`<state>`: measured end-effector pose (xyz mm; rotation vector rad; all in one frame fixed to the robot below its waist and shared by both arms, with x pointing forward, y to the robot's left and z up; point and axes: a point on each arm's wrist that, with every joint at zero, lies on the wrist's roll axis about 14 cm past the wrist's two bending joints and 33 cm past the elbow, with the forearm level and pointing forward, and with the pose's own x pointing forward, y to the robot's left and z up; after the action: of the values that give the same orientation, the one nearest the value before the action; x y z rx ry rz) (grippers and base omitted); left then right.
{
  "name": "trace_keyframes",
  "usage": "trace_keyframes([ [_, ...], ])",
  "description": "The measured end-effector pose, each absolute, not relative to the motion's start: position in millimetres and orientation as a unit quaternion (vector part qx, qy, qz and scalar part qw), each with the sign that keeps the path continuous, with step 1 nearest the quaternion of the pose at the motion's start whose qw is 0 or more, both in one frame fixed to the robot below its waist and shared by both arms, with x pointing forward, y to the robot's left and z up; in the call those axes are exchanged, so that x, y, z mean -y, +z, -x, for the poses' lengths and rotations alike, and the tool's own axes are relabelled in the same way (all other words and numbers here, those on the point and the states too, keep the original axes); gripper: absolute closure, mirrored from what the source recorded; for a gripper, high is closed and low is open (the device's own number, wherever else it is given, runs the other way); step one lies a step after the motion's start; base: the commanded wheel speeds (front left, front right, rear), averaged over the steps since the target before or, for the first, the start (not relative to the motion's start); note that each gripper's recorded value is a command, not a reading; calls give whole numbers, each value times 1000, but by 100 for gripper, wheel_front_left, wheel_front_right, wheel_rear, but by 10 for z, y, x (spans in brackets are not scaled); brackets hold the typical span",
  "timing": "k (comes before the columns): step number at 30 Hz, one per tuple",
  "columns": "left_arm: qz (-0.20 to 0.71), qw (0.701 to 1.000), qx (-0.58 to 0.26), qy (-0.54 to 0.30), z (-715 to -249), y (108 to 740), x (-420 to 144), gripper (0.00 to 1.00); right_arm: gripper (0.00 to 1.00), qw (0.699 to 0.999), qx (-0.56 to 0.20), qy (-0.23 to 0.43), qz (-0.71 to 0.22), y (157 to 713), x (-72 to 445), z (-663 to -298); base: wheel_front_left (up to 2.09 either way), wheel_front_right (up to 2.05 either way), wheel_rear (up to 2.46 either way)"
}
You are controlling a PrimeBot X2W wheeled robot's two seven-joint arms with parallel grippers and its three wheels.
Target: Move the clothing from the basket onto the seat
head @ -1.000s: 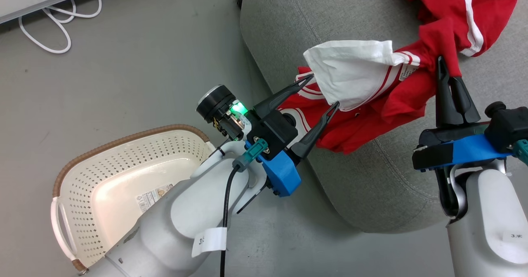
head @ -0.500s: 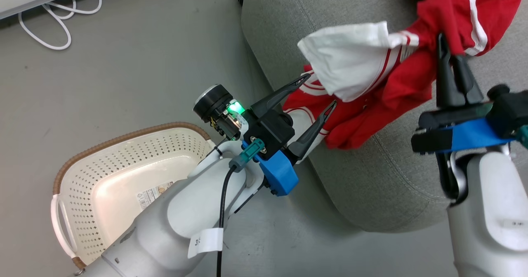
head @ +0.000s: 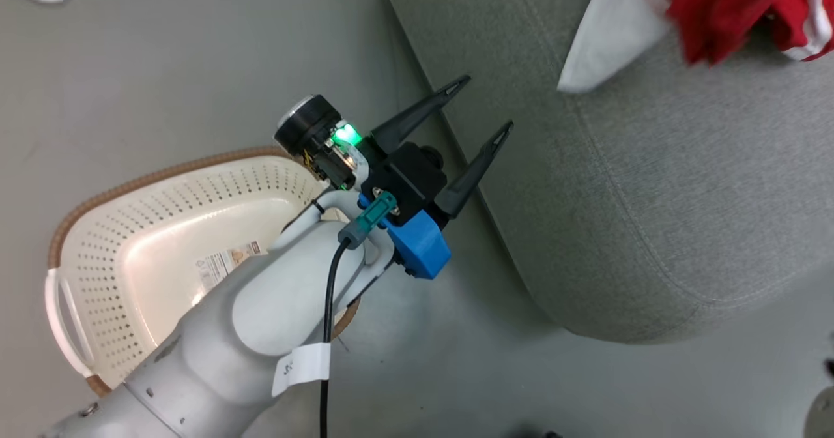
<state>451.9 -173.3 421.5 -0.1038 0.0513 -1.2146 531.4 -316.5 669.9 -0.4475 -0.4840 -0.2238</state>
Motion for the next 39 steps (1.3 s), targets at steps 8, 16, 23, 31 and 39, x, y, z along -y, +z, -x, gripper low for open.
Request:
trace_keyframes([
  [8, 48, 822, -46, -565, -4726, 3829, 1652, 0, 100, 901, 268, -166, 299, 7154, 3739, -5534, 0, 0, 0],
  [16, 52, 821, -65, -565, -4797, 3506, 1604, 0, 100, 887, 212, -235, 335, 6977, 4424, -5520, 0, 0, 0],
  [23, 59, 820, -71, -564, -4832, 3373, 1594, 0, 100, 904, 114, -264, 317, 6189, 4747, -5447, 0, 0, 0],
  [31, 54, 824, -83, -558, -4885, 3217, 1522, 0, 100, 924, 20, -272, 267, 5255, 4784, -5394, 0, 0, 0],
  [39, 50, 826, -90, -554, -4901, 3129, 1466, 0, 100, 934, -40, -275, 224, 4630, 4688, -5276, 0, 0, 0],
])
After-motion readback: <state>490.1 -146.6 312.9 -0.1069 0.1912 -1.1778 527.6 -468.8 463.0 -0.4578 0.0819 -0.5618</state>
